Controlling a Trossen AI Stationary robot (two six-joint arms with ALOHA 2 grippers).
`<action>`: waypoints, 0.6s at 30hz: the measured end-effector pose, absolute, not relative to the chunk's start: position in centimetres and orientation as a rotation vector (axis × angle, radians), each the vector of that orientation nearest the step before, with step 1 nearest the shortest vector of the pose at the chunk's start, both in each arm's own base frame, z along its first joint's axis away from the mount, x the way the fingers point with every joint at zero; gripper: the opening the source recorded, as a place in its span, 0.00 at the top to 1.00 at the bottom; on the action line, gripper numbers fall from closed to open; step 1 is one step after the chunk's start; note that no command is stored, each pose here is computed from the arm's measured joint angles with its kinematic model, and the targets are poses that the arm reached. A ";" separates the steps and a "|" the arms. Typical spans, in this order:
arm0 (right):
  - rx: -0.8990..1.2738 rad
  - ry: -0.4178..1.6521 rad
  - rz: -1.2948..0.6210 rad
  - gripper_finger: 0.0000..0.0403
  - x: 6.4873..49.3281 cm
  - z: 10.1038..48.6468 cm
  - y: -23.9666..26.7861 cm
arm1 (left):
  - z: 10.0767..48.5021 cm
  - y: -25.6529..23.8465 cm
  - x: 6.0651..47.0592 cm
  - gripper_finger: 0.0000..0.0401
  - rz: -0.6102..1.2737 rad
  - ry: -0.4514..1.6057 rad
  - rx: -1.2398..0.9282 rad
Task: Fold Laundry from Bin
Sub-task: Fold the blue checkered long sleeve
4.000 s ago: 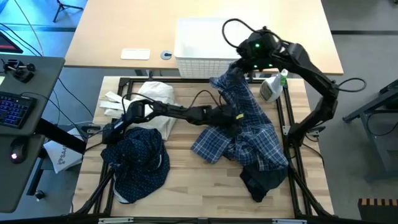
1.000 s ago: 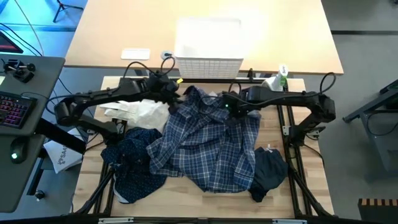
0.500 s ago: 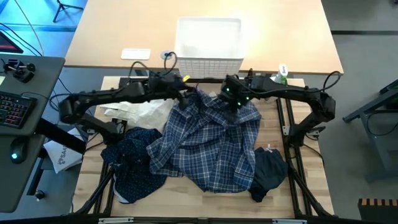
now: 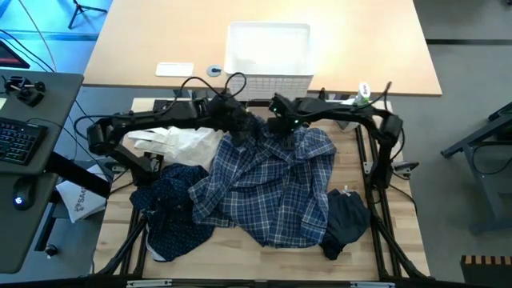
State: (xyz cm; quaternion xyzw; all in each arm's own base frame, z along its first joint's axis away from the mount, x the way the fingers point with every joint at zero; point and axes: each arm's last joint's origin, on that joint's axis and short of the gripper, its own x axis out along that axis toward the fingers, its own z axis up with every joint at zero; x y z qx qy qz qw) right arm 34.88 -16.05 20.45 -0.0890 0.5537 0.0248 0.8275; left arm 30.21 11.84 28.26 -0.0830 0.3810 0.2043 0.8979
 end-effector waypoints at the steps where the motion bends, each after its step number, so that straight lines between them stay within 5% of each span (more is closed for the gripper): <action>1: -0.230 1.206 0.038 0.66 35.1 20.0 -16.0 | 28.4 11.6 30.1 0.72 0.422 0.792 -0.170; 9: -0.411 1.321 -0.231 0.96 36.3 18.5 -15.6 | 29.2 10.7 29.6 0.75 0.446 0.790 -0.134; 18: -0.354 1.012 -0.628 0.99 34.4 27.3 -14.8 | 31.2 9.8 29.0 0.80 0.549 0.707 -0.015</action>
